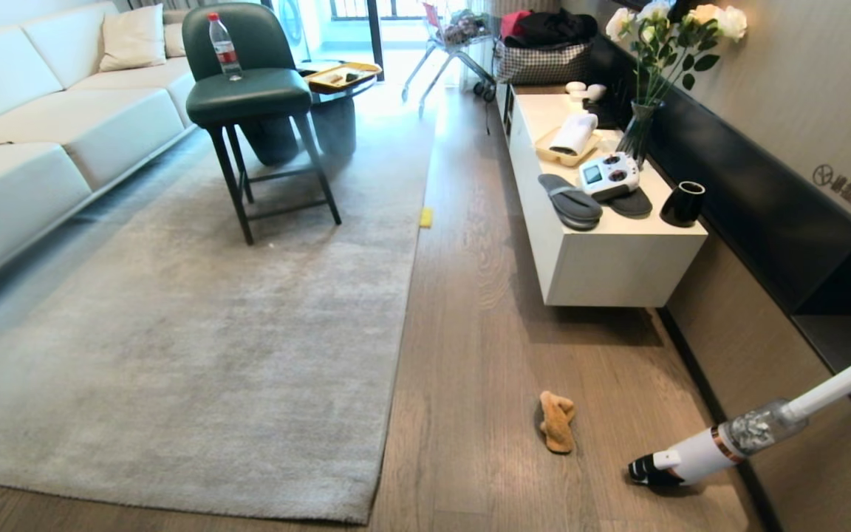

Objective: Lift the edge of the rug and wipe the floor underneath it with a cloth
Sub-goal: Lift up the carpet

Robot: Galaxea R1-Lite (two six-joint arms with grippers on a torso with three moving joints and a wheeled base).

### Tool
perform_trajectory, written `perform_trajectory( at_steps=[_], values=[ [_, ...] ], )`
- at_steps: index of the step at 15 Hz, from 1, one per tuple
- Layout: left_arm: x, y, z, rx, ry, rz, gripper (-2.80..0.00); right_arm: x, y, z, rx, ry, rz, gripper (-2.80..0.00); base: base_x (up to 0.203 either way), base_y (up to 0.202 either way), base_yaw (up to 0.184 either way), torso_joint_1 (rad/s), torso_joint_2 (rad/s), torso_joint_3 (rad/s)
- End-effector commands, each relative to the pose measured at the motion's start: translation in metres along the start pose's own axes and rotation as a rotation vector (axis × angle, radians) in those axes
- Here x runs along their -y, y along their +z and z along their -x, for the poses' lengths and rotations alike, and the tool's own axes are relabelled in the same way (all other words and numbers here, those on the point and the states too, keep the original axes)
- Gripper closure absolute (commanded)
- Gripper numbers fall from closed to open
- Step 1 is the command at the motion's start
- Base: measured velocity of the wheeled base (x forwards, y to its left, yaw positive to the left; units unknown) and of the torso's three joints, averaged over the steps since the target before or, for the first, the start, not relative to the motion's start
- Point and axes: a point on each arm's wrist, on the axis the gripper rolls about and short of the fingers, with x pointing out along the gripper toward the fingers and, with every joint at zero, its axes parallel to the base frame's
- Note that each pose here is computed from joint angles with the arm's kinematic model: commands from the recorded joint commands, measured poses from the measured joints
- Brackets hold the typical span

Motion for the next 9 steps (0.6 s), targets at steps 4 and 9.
perform_trajectory(
  at_steps=[4,9],
  values=[
    [0.0000,0.0000,0.0000,0.000,0.000,0.001,0.00,0.0000,0.0001,-0.0001,0.000,-0.001,-0.001,0.00,0.000,0.000,0.000,0.017,0.41,0.458],
    [0.0000,0.0000,0.0000,0.000,0.000,0.000,0.00,0.0000,0.0001,-0.0001,0.000,0.000,-0.001,0.00,0.000,0.000,0.000,0.000,0.03,0.041]
  ],
)
